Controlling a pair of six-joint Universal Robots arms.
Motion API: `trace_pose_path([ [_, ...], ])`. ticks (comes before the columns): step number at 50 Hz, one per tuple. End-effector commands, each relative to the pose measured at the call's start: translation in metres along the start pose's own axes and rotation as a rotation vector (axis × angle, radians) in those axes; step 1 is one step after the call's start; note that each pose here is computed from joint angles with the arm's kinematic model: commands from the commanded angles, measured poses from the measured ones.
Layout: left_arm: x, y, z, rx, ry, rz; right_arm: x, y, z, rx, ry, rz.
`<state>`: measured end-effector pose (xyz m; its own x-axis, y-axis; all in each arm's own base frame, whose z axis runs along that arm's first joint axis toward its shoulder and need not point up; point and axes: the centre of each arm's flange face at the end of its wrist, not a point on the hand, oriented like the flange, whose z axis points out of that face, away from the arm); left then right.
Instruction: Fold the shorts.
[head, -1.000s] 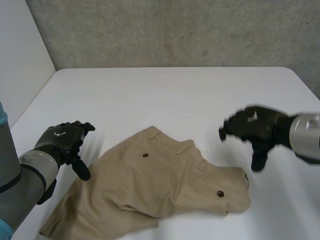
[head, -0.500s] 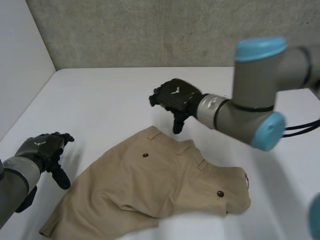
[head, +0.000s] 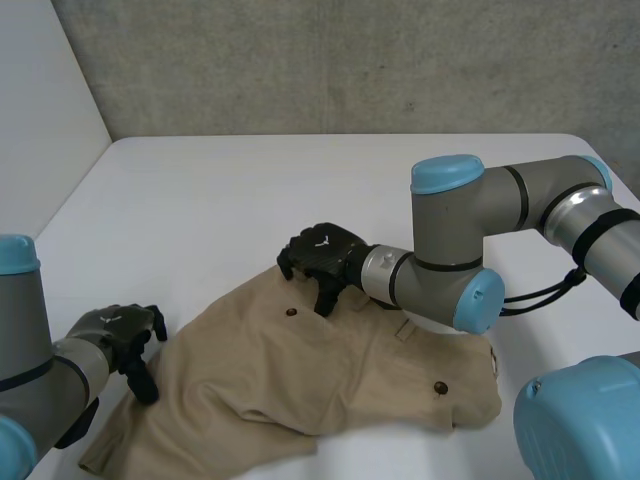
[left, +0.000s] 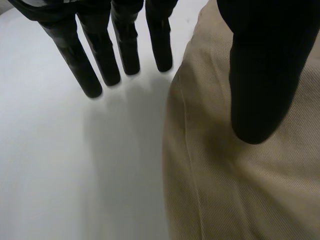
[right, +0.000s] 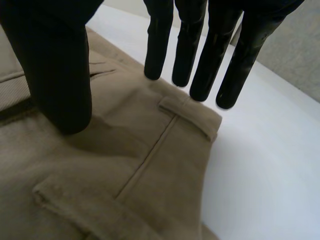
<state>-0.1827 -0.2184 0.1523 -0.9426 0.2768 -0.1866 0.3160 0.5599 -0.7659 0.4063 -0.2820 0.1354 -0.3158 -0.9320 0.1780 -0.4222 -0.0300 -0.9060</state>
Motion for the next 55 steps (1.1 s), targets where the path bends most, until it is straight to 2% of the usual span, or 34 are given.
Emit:
trace_pose_path([
  [1,0.002,-0.007,0.004,0.053,-0.001,0.004,-0.003,0.008,0.002,-0.019,-0.01,0.006],
  [7,0.006,-0.014,0.009,0.082,0.008,0.013,0.002,0.003,0.001,-0.012,0.024,-0.007],
  [11,0.014,-0.034,0.008,0.155,0.026,0.045,0.011,-0.007,-0.003,-0.013,0.103,-0.045],
  [18,0.02,-0.11,-0.005,0.429,0.006,0.122,0.034,-0.056,-0.022,0.095,0.293,-0.185],
  [21,0.028,-0.145,-0.025,0.568,0.011,0.131,0.047,-0.085,-0.037,0.183,0.41,-0.196],
  [24,0.045,-0.165,-0.056,0.67,0.058,0.139,0.051,-0.102,-0.051,0.243,0.458,-0.146],
  [28,0.055,-0.162,-0.084,0.713,0.102,0.147,0.047,-0.112,-0.063,0.307,0.406,-0.029],
  [30,0.053,-0.154,-0.094,0.712,0.103,0.151,0.042,-0.112,-0.064,0.327,0.336,0.03],
  [35,0.048,-0.141,-0.111,0.719,0.099,0.165,0.039,-0.097,-0.061,0.293,0.196,0.135],
  [39,0.044,-0.131,-0.123,0.724,0.093,0.183,0.044,-0.076,-0.053,0.24,0.142,0.186],
  [49,0.039,-0.115,-0.141,0.737,0.087,0.198,0.033,-0.037,-0.032,0.134,0.004,0.25],
  [55,0.039,-0.109,-0.144,0.732,0.094,0.204,0.035,-0.026,-0.015,0.148,0.01,0.225],
])
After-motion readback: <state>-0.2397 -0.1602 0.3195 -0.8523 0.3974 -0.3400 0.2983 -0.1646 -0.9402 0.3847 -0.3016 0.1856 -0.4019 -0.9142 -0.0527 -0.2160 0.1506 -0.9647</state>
